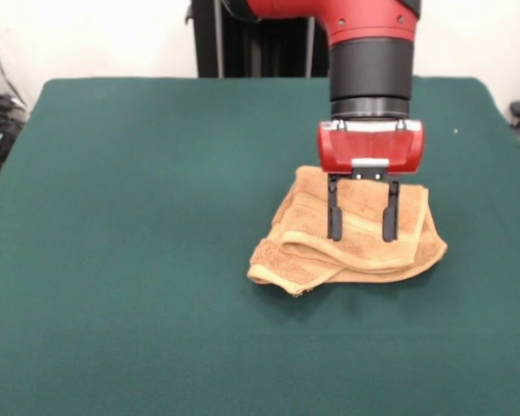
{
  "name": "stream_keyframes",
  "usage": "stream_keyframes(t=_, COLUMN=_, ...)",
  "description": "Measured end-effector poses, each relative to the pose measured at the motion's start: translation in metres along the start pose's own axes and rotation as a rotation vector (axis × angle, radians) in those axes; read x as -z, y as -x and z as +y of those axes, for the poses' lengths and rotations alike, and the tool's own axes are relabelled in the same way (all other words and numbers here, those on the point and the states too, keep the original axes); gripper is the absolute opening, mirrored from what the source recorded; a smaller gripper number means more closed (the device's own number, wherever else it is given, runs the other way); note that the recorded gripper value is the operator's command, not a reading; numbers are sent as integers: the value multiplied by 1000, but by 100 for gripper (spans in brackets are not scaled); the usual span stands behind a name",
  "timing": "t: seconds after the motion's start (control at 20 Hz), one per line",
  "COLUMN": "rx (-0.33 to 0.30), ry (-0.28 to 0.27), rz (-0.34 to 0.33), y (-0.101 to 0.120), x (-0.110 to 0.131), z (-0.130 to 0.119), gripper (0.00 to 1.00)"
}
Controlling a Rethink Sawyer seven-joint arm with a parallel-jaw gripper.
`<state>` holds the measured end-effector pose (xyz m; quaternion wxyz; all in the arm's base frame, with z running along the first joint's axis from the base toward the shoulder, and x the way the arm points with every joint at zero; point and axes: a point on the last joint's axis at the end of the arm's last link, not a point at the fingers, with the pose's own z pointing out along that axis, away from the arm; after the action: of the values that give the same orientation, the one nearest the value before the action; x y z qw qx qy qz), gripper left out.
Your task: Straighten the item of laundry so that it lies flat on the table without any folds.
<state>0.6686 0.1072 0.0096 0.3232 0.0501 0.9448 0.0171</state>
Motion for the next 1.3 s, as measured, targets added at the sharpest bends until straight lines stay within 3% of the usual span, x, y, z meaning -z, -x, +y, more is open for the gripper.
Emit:
stream_keyframes(t=0.75, rx=85, ry=-15, rz=-26, y=3, x=8, z=22, gripper=100)
stream_keyframes(t=1.3, rx=93, ry=-16, rz=-48, y=14, x=12, z=24, gripper=100)
